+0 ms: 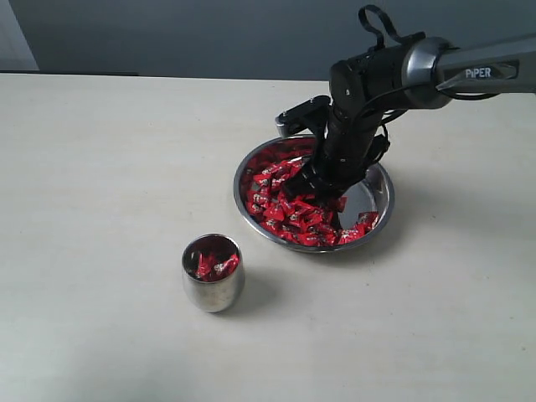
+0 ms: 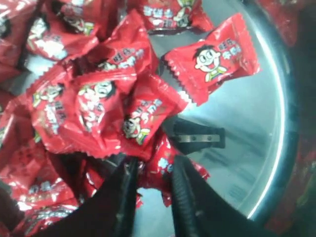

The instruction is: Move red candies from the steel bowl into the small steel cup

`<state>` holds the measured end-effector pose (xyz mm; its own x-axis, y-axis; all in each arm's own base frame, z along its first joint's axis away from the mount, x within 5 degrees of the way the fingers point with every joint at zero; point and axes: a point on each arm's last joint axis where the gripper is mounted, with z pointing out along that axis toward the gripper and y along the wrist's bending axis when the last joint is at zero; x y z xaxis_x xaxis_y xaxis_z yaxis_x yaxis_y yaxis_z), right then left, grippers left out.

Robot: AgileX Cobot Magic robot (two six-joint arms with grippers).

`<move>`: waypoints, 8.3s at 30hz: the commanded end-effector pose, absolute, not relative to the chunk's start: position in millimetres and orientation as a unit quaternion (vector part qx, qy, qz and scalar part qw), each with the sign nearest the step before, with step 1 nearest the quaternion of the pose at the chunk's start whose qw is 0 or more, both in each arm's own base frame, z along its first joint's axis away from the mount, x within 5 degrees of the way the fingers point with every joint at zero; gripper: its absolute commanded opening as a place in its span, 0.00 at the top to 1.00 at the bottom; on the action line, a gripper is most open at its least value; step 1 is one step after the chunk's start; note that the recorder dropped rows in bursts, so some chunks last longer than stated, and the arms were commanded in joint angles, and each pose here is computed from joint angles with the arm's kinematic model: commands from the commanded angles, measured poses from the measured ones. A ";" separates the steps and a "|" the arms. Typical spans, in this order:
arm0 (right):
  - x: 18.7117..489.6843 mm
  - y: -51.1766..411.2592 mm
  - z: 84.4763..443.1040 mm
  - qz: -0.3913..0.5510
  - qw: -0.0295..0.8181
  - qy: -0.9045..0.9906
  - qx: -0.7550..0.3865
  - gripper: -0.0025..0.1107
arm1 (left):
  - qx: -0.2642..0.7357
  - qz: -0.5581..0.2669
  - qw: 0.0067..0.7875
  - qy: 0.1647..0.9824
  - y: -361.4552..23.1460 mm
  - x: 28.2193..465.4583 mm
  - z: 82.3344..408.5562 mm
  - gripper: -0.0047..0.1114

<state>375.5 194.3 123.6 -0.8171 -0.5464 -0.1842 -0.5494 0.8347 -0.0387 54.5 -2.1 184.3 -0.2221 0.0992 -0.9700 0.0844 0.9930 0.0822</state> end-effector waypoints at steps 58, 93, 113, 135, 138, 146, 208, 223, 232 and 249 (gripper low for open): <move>280.6 286.7 194.2 0.227 0.015 0.876 -0.425 0.97 | 0.059 0.001 0.626 0.778 -2.6 54.3 185.5 0.96; 297.2 275.1 229.2 0.152 0.157 0.875 -0.431 0.69 | 0.059 0.001 0.626 0.778 -2.6 54.3 185.5 0.96; 344.7 212.2 222.6 0.052 0.171 0.938 -0.297 0.69 | 0.059 0.001 0.626 0.778 -2.6 54.3 185.5 0.96; 363.9 199.4 157.7 0.071 0.086 0.953 -0.283 0.69 | 0.059 0.001 0.626 0.778 -2.6 54.3 185.5 0.96; 360.9 198.2 157.2 0.068 0.068 0.952 -0.290 0.65 | 0.059 0.001 0.626 0.778 -2.6 54.3 185.5 0.96; 353.9 195.3 156.4 0.064 0.027 0.949 -0.308 0.60 | 0.059 0.001 0.626 0.778 -2.6 54.3 185.5 0.96; 363.8 198.1 182.3 0.070 0.128 0.943 -0.299 0.98 | 0.059 0.001 0.626 0.778 -2.6 54.3 185.5 0.96; 354.6 189.0 171.8 0.033 0.050 0.943 -0.329 0.68 | 0.059 0.001 0.626 0.778 -2.6 54.3 185.5 0.96; 351.1 189.9 141.7 0.037 -0.018 0.946 -0.321 0.57 | 0.059 0.001 0.626 0.778 -2.6 54.3 185.5 0.96; 354.0 192.6 120.0 0.041 -0.028 0.951 -0.305 0.87 | 0.059 0.001 0.626 0.778 -2.6 54.3 185.5 0.96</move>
<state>351.9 194.0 121.5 -0.8028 -0.5949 0.0402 -0.5894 0.8019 0.0980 54.5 -2.1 184.3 -0.2221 0.0992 -0.9700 0.0844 0.9930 0.0822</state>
